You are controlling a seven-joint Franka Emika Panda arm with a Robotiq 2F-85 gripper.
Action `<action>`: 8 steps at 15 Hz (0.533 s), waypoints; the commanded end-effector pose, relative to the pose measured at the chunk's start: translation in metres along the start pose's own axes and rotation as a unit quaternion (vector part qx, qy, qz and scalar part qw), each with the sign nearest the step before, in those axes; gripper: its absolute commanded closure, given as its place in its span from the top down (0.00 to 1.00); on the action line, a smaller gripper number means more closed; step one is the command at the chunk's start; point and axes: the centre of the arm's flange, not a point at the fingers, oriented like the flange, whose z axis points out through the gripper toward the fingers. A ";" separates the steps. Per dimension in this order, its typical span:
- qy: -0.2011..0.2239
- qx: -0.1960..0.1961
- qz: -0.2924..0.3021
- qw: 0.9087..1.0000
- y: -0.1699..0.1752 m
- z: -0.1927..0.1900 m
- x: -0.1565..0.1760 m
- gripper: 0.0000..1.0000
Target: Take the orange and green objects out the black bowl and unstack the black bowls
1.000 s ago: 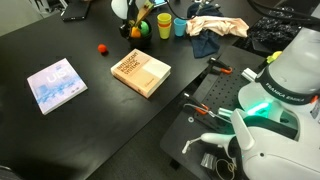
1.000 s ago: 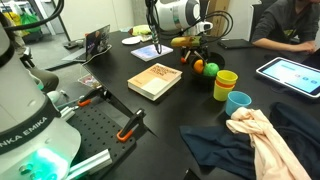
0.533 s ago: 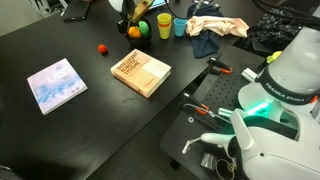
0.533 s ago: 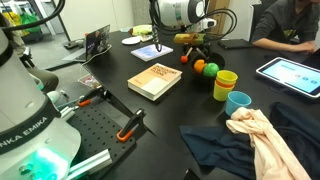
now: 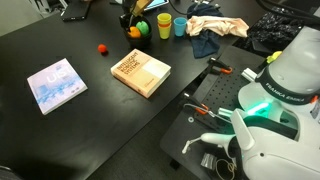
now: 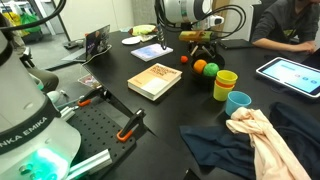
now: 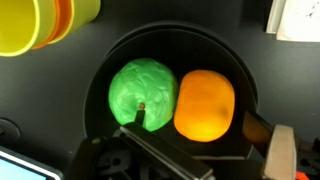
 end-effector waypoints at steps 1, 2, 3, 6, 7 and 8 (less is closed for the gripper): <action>-0.003 -0.014 -0.010 1.000 0.005 0.001 0.004 1.00; -0.005 -0.019 -0.007 1.000 0.010 0.001 0.003 1.00; -0.006 -0.022 -0.003 1.000 0.015 0.000 0.003 1.00; -0.007 -0.013 0.008 1.000 0.019 0.001 0.001 1.00; -0.005 -0.006 0.012 1.000 0.016 0.001 0.003 1.00; -0.002 -0.002 0.015 1.000 0.013 0.001 0.005 1.00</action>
